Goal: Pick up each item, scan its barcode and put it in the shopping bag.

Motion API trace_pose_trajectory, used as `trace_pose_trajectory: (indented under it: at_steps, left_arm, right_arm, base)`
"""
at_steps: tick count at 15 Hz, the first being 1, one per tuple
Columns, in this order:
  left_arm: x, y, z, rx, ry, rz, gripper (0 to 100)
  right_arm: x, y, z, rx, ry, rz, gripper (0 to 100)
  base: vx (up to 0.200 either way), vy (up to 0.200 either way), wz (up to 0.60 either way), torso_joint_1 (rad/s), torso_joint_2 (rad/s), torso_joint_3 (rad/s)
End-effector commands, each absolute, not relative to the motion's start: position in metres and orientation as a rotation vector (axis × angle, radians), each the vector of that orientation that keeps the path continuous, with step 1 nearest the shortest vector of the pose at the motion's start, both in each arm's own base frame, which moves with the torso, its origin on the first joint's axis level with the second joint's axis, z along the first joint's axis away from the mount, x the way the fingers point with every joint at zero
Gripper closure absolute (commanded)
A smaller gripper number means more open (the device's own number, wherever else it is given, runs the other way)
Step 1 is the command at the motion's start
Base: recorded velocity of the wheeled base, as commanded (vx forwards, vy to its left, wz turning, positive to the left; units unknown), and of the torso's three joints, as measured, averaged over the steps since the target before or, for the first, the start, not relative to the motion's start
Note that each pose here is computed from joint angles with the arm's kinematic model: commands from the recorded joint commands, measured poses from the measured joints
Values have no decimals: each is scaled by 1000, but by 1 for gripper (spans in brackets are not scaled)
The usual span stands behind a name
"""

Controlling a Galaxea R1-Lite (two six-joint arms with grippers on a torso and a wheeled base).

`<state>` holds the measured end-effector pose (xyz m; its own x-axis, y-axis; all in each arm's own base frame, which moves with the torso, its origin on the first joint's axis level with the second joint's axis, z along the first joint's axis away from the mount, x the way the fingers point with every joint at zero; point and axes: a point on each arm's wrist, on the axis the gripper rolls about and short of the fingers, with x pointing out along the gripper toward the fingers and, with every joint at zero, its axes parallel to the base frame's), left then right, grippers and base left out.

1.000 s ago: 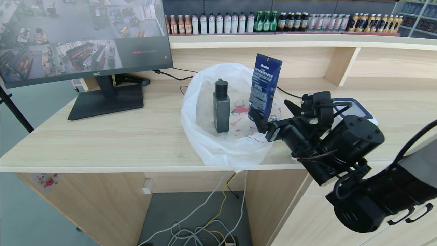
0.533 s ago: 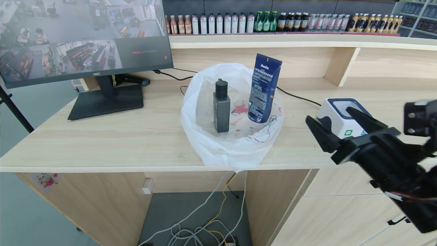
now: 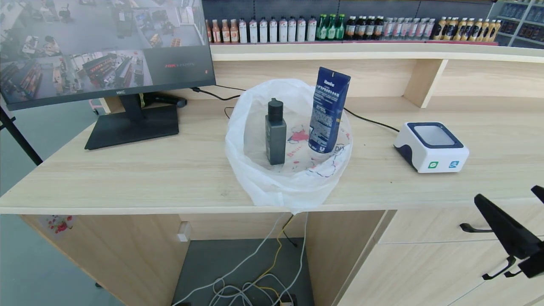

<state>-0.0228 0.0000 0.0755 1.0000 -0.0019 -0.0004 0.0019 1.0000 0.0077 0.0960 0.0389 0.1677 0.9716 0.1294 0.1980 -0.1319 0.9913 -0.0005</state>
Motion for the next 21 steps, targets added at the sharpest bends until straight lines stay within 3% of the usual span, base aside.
trace_pose_trajectory:
  at_steps: [1,6,9,12,13,16,17,18,21]
  left_arm:
    - [-23,0,75,8,0,-2,0]
    - [-23,0,75,8,0,-2,0]
    - [-23,0,75,8,0,-2,0]
    - [-23,0,75,8,0,-2,0]
    - [-23,0,75,8,0,-2,0]
    - [-23,0,75,8,0,-2,0]
    - [-23,0,75,6,0,-2,0]
    - [-23,0,75,6,0,-2,0]
    - [-23,0,75,5,0,-2,0]
  right_arm:
    - [54,21,155,-5,-147,192,0]
    - [-9,-11,86,-131,41,265,0]
    - [-13,-13,86,-131,46,265,0]
    - [-16,-10,82,-126,28,572,0]
    - [-15,-8,78,-124,40,595,0]
    - [-13,-6,78,-44,103,407,0]
    - [-13,-1,79,-36,127,94,0]
    - [-13,0,79,-31,123,-23,0]
    - [-21,0,77,-34,28,43,0]
  base:
    - [0,0,0,0,0,0]
    - [0,0,0,0,0,0]
    - [0,0,0,0,0,0]
    - [0,0,0,0,0,0]
    - [0,0,0,0,0,0]
    - [0,0,0,0,0,0]
    - [0,0,0,0,0,0]
    - [0,0,0,0,0,0]
    - [0,0,0,0,0,0]
